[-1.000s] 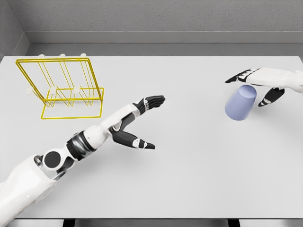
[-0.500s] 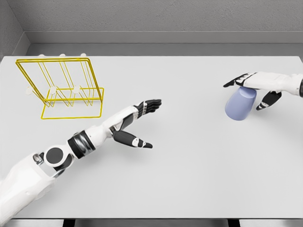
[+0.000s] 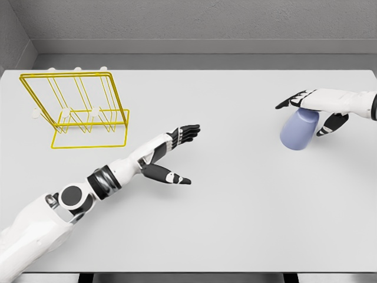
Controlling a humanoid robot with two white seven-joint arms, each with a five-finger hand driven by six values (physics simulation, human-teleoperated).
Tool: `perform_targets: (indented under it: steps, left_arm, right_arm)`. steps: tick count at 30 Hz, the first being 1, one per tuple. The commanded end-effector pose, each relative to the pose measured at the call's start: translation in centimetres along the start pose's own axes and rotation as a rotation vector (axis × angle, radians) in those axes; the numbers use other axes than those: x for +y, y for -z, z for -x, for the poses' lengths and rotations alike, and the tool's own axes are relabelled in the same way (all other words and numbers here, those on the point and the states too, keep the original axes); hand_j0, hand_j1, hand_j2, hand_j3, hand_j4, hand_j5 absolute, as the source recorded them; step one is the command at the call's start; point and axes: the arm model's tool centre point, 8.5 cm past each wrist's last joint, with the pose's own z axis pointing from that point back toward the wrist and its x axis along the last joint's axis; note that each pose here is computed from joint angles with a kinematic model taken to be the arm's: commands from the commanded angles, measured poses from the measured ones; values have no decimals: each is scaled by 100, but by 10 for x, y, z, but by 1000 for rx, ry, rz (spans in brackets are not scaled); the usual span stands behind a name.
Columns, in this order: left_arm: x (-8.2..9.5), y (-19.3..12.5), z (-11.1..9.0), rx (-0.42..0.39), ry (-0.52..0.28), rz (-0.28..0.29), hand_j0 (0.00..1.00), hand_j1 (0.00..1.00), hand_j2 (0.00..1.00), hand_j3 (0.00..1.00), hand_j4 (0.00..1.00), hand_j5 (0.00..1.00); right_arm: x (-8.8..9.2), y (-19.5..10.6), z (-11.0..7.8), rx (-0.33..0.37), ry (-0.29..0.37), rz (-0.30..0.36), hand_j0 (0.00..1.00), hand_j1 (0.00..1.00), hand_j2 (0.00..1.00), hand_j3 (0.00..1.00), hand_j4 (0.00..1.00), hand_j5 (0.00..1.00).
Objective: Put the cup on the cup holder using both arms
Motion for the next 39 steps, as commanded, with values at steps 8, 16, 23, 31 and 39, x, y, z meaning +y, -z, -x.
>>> perform_targets:
  steps: [8,16,23,31,39]
  left_arm:
    - [-2,3,2,-2,-6,-2,100,100,100,100,100,100]
    - [-3,4,1,-7,-7,-1,100,100,100,100,100,100]
    - [-6,4,5,-2,-21,-6,100,100,100,100,100,100]
    - [0,2,10,12,-23,-30,100,100,100,100,100,100]
    - [6,7,18,20,-47,-73,100,100,100,100,100,100]
  right_arm:
    - [1,-2,2,6,9,1,81,81,81,81,81,81]
    - [8,1,2,4,13,-22,71,71,71,71,71,71]
    - [9,1,2,4,13,-25,67,67,67,67,67,67]
    - [7,1,0,1,7,-20,67,67,67,67,67,67]
    - [-2,0,-1,-1,-3,-6,65,65,65,65,65,65]
